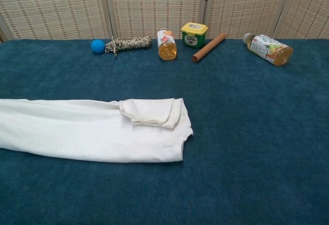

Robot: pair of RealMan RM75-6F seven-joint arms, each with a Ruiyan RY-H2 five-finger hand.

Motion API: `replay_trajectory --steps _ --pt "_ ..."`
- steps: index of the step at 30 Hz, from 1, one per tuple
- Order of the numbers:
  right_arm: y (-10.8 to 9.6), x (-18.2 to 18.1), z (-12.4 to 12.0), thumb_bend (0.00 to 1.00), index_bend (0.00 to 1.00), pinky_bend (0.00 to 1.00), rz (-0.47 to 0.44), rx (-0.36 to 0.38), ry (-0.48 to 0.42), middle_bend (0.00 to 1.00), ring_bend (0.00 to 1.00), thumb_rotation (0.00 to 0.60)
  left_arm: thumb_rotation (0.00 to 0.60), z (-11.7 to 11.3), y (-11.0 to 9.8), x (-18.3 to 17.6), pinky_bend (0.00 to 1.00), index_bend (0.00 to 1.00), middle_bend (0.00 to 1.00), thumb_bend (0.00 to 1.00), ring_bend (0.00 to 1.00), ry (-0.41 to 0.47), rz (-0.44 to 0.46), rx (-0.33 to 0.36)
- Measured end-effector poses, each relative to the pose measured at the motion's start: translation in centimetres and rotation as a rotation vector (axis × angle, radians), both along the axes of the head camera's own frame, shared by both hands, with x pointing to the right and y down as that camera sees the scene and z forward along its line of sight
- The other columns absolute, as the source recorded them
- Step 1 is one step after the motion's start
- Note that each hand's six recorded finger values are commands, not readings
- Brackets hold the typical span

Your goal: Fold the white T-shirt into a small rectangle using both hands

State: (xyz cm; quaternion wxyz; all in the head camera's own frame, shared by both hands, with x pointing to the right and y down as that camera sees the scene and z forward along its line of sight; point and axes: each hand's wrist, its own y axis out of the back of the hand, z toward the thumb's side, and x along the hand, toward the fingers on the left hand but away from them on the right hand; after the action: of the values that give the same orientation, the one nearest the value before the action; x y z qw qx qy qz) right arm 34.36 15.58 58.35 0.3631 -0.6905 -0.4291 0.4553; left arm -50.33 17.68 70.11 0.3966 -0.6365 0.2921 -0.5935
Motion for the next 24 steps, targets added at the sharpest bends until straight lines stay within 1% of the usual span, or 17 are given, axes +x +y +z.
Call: replay_trajectory --steps 6,12,15,19,22,24 --pt "0.1 0.1 0.0 0.42 0.20 1.00 0.001 0.000 -0.004 0.96 1.00 0.600 0.600 -0.1 0.0 1.4 0.89 0.67 0.84 0.66 0.78 0.031 0.028 0.003" --pt "0.0 0.4 -0.3 0.42 0.20 1.00 0.008 0.008 -0.005 0.96 1.00 0.600 0.600 0.0 -0.3 5.0 0.89 0.66 0.84 0.66 0.78 0.100 0.039 -0.012" --pt "0.1 0.7 -0.4 0.42 0.20 1.00 0.015 0.009 -0.006 0.96 1.00 0.600 0.600 -0.2 -0.6 7.7 0.89 0.66 0.84 0.66 0.78 0.140 0.044 -0.026" --pt "0.2 1.2 -0.4 0.42 0.20 1.00 0.026 0.010 -0.007 0.96 1.00 0.600 0.600 -1.0 -1.4 12.4 0.89 0.66 0.84 0.66 0.78 0.183 0.069 -0.042" --pt "0.3 1.5 -0.5 0.42 0.20 1.00 0.031 0.012 -0.009 0.96 1.00 0.600 0.600 -1.8 -2.2 15.7 0.89 0.66 0.84 0.66 0.78 0.189 0.101 -0.043" --pt "0.3 1.7 -0.6 0.42 0.20 1.00 0.035 0.014 -0.010 0.96 1.00 0.600 0.600 -2.2 -2.9 17.3 0.89 0.65 0.84 0.66 0.78 0.182 0.119 -0.040"
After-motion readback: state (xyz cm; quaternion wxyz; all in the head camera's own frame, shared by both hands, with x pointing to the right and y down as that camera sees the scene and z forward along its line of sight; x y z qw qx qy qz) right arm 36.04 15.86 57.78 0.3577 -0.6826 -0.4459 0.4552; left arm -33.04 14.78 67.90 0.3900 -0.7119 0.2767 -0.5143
